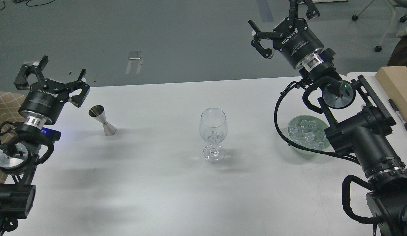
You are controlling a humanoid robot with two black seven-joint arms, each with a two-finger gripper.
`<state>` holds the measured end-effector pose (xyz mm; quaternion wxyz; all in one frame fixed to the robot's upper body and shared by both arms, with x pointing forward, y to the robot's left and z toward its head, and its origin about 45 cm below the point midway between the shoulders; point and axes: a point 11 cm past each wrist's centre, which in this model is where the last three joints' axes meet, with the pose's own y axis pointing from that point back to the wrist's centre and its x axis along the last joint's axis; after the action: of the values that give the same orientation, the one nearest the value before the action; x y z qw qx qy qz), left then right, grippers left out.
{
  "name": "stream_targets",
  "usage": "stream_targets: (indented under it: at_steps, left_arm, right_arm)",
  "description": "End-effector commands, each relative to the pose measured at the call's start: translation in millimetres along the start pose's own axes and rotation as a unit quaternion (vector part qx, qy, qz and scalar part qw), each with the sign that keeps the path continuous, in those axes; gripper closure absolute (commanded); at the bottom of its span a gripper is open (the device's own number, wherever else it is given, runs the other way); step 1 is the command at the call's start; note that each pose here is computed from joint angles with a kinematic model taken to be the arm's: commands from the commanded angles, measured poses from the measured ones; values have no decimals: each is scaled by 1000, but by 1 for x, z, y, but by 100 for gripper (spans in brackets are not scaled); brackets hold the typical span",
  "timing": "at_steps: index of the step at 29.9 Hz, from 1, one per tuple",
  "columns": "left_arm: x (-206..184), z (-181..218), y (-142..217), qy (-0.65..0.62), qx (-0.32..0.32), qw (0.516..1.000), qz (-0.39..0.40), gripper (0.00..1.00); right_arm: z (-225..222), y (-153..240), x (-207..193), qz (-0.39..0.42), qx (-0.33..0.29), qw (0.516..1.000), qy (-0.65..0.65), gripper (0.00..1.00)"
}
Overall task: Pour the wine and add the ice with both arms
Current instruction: 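Set the jigger on the table and open the left gripper, then raise the open left gripper away from the jigger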
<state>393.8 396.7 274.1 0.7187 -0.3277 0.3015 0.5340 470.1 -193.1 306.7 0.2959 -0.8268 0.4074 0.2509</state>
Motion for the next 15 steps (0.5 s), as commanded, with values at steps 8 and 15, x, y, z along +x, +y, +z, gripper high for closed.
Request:
stream_targets:
  at_steps: [8,15]
  left_arm:
    - [-50,21,-35,-153,32,983,-91,2]
    - [-59,-5,-68,-168,77,978,-98,2]
  right_arm:
    - [-3,-3,-3,-4,2,1000,3,0]
    - [-5,-6,-6,-8,2,1000,5,0]
